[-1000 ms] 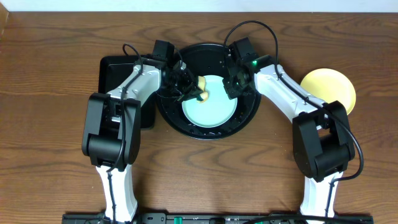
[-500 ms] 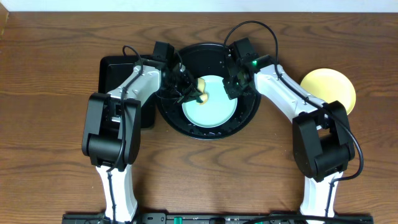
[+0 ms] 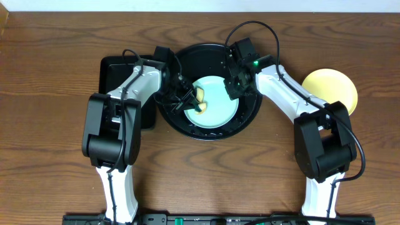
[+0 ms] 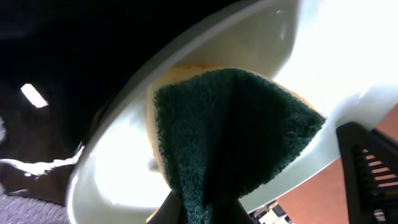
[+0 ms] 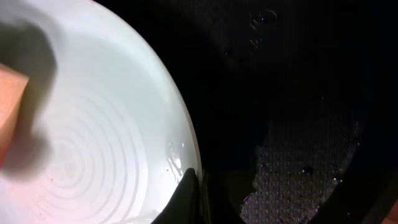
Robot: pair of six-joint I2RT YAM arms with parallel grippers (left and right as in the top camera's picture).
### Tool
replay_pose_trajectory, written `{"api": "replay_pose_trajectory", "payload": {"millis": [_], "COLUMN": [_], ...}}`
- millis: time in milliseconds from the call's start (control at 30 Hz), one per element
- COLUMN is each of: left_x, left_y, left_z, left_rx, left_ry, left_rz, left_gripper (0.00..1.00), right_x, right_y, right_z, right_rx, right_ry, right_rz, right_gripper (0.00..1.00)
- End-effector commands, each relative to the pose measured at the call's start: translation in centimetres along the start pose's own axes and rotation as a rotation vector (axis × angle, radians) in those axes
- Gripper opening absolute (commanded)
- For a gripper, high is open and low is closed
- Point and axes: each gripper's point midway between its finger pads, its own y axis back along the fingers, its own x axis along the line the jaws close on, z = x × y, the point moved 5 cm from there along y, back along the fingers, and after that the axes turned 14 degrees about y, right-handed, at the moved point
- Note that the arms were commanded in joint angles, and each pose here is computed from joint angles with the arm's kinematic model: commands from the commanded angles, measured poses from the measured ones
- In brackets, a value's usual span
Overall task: Clean dirty plates on tray and stack at the side
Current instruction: 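Scrub the raised pale green plate again with the sponge in left gripper, then carry the pale green plate right and set it on the plate stack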
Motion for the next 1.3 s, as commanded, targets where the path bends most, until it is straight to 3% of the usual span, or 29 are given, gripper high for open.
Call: {"api": "replay_pose_trajectory", "payload": {"millis": [0,300,467,700,900,1100,1167,1267], "left_x": [0.0,-3.2,-2.6,3.0,6.2,6.5,6.4,6.0], "left_y": [1.3,11.0,16.8,20.7,21.3,20.8,20.0,18.0], "left_z": [-0.7,-5.8,-9.1,-10.0,-8.7,-6.1,-4.8,-2.5], "left_rx": [-0.023,-0.319,-0.543,-0.803,-0.881,-0.93,-0.93,-0.898], "left_ry": [0.005,-0.181,-0.254,-0.255,-0.243,-0.302,-0.322,-0.395], "left_rz": [0.0,-0.133,-0.161,0.119,0.386,0.553,0.592,0.641], "left_gripper": [0.07,0.08,0.07,0.08,0.07,0.08,0.08,0.08], "right_x": [0.1,0.1,0.0,-0.1,-1.2,-3.6,-4.1,-4.1], "right_y": [-0.7,-0.7,-0.7,3.2,11.5,19.0,19.7,19.2], "right_z": [-0.4,-0.4,-0.4,1.3,2.6,0.1,-0.8,-1.3], "right_rx": [0.025,0.026,0.024,-0.071,-0.227,-0.27,-0.254,-0.232], "right_ry": [0.02,0.019,0.007,-0.046,-0.098,-0.273,-0.307,-0.325], "right_rz": [-0.013,-0.013,-0.013,-0.032,-0.215,-0.549,-0.574,-0.473], "right_gripper": [0.01,0.01,0.01,0.01,0.01,0.01,0.01,0.01]}}
